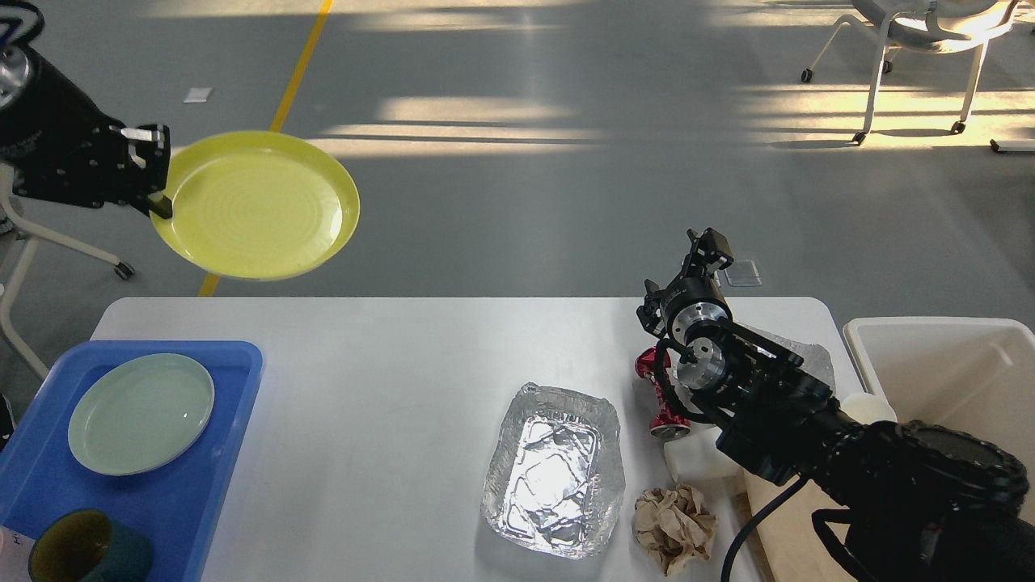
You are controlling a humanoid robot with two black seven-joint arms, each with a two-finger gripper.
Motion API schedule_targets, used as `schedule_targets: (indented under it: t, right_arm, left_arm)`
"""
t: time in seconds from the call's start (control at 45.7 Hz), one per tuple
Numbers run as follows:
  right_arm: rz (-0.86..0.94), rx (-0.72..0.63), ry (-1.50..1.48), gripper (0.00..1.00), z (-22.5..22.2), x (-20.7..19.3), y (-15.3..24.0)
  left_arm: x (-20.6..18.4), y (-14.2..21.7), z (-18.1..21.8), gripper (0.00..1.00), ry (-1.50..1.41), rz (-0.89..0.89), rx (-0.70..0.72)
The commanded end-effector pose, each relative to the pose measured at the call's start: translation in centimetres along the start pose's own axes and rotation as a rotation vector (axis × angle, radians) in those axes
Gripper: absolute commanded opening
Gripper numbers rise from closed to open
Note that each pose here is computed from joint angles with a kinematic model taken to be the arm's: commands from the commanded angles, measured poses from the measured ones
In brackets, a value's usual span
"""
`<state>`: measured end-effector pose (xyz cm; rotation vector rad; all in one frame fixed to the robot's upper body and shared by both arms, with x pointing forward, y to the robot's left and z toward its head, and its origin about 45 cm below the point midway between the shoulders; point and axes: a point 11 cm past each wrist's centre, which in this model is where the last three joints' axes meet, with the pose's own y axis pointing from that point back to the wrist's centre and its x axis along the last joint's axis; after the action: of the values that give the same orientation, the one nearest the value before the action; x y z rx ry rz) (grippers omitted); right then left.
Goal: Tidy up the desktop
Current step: 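Lift the yellow plate up high with the left gripper, then lower the yellow plate onto the green plate in the blue tray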
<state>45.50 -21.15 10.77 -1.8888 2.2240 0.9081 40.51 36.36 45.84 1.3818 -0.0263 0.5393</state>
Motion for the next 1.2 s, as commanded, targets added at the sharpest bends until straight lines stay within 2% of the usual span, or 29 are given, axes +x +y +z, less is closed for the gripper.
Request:
schedule_targets:
  t: [0.0, 0.416, 0.525, 0.657, 0.766, 0.876, 1.029, 1.182]
  right_arm:
    - [-0.001, 0.0, 0.002, 1.0, 0.0, 0.0, 0.0]
    - [0.0, 0.0, -0.001, 1.0, 0.0, 0.0, 0.0]
    - [0.001, 0.001, 0.001, 1.0, -0.1, 0.1, 0.0]
    - [0.0, 0.0, 0.0, 1.0, 0.0, 0.0, 0.0]
    - [0.001, 0.001, 0.001, 1.0, 0.0, 0.1, 0.0]
    - [0.001, 0.001, -0.001, 1.0, 0.0, 0.1, 0.0]
    - [0.0, 0.0, -0.001, 1.0, 0.0, 0.0, 0.0]
    - [0.0, 0.0, 0.0, 1.0, 0.0, 0.0, 0.0]
  left_arm:
    - [1.1, 4.3, 3.0, 0.0, -0.07, 0.101, -0.006]
    - [0.7, 13.6, 11.6, 0.0, -0.265, 0.309, -0.036]
    - [-0.1, 15.1, 12.9, 0.0, -0.298, 0.329, -0.053]
    - [-0.6, 15.1, 13.0, 0.0, -0.305, 0.32, -0.052]
    - [-0.2, 14.0, 11.7, 0.0, -0.279, 0.3, -0.016]
    - [0.5, 11.0, 8.5, 0.0, -0.217, 0.238, 0.05]
    - [0.6, 5.0, 1.2, 0.0, -0.083, 0.098, 0.172]
    - [-1.4, -0.8, -5.4, 0.0, 0.028, -0.057, 0.262]
